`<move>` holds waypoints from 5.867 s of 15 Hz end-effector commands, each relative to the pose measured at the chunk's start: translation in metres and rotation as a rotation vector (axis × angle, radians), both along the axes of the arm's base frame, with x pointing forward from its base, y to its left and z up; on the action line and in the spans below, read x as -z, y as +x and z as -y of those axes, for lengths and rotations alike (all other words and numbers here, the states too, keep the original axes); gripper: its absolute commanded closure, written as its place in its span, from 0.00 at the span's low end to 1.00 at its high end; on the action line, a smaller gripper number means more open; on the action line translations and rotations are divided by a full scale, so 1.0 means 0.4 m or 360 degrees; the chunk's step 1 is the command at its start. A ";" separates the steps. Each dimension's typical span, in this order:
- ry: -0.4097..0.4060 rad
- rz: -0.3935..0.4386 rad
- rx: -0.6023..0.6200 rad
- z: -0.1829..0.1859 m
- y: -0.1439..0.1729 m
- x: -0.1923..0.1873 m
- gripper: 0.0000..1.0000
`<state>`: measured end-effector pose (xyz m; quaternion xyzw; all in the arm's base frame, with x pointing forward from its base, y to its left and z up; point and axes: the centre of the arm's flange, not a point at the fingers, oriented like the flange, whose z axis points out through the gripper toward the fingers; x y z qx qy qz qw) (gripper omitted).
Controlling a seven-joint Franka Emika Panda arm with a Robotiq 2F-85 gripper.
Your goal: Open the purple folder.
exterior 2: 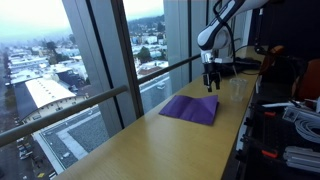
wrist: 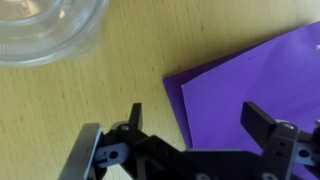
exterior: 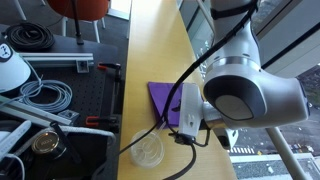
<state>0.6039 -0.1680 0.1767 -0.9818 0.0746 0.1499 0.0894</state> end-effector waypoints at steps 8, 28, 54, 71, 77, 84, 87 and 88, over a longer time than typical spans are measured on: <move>0.0084 -0.0052 -0.0010 -0.043 0.002 0.084 0.00; -0.0674 0.0343 -0.0540 -0.202 -0.093 -0.272 1.00; -0.1468 0.1308 -0.0866 -0.482 -0.562 -0.176 1.00; -0.1278 0.1257 -0.0814 -0.642 -0.603 -0.152 1.00; -0.1183 0.1290 -0.0715 -0.684 -0.594 -0.183 0.68; -0.0999 0.1270 -0.0568 -0.659 -0.559 -0.268 0.16; -0.0714 0.1209 -0.0479 -0.617 -0.518 -0.338 0.00; -0.0623 0.1191 -0.0448 -0.598 -0.499 -0.362 0.00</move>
